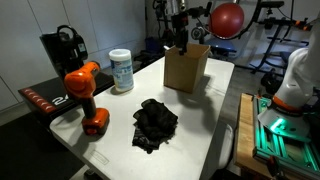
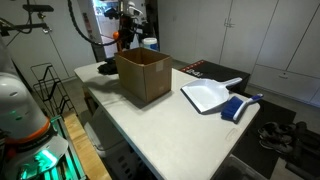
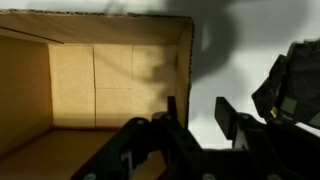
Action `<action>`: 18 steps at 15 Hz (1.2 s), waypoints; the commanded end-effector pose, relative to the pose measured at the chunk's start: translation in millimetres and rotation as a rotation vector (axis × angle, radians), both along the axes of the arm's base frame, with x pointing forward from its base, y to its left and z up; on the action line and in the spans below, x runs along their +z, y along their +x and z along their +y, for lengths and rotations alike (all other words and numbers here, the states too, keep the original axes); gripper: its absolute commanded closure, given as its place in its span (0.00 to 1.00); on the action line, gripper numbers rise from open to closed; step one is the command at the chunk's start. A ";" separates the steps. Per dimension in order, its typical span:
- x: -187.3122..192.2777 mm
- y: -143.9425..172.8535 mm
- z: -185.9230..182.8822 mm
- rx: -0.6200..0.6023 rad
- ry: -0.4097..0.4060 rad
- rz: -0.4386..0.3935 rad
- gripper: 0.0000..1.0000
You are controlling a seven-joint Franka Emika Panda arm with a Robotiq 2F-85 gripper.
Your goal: Flip the cardboard box to the right twice
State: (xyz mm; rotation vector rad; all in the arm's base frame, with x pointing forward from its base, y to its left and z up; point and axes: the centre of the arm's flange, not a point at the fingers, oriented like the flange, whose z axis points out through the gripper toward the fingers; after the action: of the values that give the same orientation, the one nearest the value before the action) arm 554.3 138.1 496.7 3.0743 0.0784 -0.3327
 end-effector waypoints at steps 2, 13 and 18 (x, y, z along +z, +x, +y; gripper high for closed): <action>17.0 1.1 3.1 0.010 -0.013 -0.040 0.41; 38.4 7.7 12.0 0.112 -0.011 -0.155 0.00; 42.8 36.4 36.2 0.341 0.038 -0.310 0.00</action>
State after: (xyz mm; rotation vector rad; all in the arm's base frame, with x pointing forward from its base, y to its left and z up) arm 575.1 163.3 543.1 3.0623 0.4187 0.0700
